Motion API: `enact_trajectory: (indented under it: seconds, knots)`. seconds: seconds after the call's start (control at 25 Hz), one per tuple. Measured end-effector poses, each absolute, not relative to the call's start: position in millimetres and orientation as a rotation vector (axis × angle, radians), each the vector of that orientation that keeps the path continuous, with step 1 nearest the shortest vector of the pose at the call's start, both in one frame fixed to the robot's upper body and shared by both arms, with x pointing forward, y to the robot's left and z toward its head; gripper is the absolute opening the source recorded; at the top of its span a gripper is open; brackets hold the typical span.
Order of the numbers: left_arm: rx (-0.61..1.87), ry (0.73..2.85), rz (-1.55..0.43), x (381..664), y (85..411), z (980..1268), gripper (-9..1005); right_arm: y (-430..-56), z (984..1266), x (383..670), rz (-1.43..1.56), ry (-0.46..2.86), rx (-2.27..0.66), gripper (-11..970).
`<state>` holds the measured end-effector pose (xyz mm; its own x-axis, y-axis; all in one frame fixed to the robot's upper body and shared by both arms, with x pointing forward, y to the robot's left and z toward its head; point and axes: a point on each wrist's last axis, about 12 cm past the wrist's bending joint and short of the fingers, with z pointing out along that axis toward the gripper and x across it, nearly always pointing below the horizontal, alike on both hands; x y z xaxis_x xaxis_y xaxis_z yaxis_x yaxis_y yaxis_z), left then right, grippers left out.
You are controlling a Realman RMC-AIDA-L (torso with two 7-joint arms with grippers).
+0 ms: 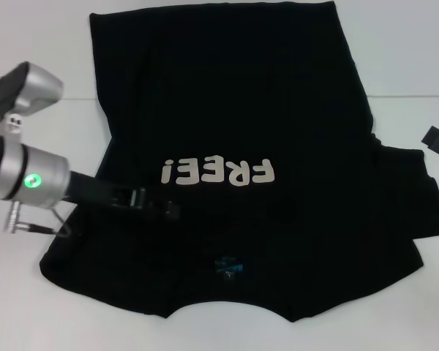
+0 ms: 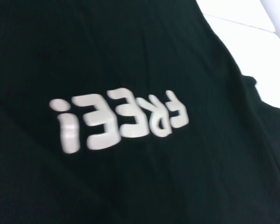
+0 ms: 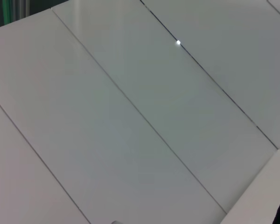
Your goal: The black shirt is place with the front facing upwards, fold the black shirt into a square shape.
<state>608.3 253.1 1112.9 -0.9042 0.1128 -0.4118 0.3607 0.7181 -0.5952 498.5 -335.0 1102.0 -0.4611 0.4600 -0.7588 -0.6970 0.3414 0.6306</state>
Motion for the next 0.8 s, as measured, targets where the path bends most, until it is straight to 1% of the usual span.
enact_trajectory:
  seconds: [0.16, 0.28, 0.56, 0.68, 0.8]
  knots:
    - [0.341, 2.567, -0.978, 603.0, 268.6, 1115.3, 565, -335.4, 1103.0, 500.9, 1.358, 1.540, -0.216, 924]
    - [0.320, 2.541, -1.004, 600.2, 278.8, 1120.6, 566, -339.8, 1108.1, 504.6, 1.349, 1.531, -0.215, 924]
    - [0.295, 2.563, -1.040, 600.3, 280.4, 1120.4, 567, -357.9, 1123.2, 514.3, 1.258, 1.419, -0.132, 925]
    - [0.278, 2.596, -1.062, 599.2, 278.4, 1116.4, 674, -367.4, 1126.7, 516.4, 1.208, 1.367, -0.063, 925]
    - [0.270, 2.627, -1.091, 599.3, 277.2, 1112.1, 691, -372.9, 1125.1, 519.4, 1.159, 1.356, -0.003, 925]
